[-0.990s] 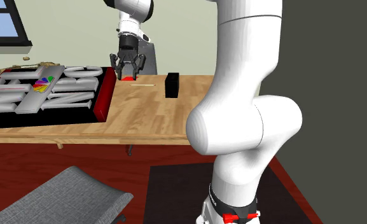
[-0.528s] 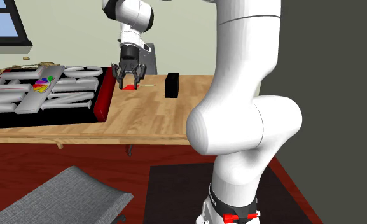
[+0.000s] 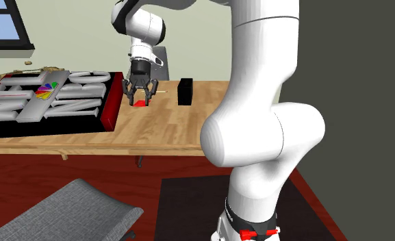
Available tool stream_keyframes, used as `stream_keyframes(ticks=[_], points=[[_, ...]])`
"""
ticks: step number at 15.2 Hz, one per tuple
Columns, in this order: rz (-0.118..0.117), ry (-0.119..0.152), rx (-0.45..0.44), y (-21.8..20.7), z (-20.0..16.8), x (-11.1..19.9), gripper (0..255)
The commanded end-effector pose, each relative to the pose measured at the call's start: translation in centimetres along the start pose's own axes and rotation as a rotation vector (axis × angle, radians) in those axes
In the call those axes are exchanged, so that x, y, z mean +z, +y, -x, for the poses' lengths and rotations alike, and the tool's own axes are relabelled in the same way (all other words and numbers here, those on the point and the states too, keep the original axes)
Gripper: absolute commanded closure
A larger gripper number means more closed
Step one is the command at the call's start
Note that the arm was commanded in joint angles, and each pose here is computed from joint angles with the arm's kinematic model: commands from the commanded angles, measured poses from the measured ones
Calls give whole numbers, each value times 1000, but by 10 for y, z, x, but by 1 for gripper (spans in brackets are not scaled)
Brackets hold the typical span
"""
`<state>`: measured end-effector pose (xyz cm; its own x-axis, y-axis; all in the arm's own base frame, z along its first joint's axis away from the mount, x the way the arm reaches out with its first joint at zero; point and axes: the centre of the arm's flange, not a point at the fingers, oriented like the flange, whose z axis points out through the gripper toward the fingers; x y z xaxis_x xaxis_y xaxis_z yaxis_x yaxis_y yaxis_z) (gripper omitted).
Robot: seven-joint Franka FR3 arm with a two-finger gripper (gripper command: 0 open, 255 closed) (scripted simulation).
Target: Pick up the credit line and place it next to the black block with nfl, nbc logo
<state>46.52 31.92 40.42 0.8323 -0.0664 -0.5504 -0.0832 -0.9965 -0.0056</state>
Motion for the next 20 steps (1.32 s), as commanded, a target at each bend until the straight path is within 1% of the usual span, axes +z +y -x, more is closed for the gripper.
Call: stream_keyframes(ticks=[1, 14, 20], points=[[0, 0, 0, 1, -6, 10, 255], [0, 0, 0, 2, -44, 68, 255], [0, 0, 0, 2, -44, 68, 255]])
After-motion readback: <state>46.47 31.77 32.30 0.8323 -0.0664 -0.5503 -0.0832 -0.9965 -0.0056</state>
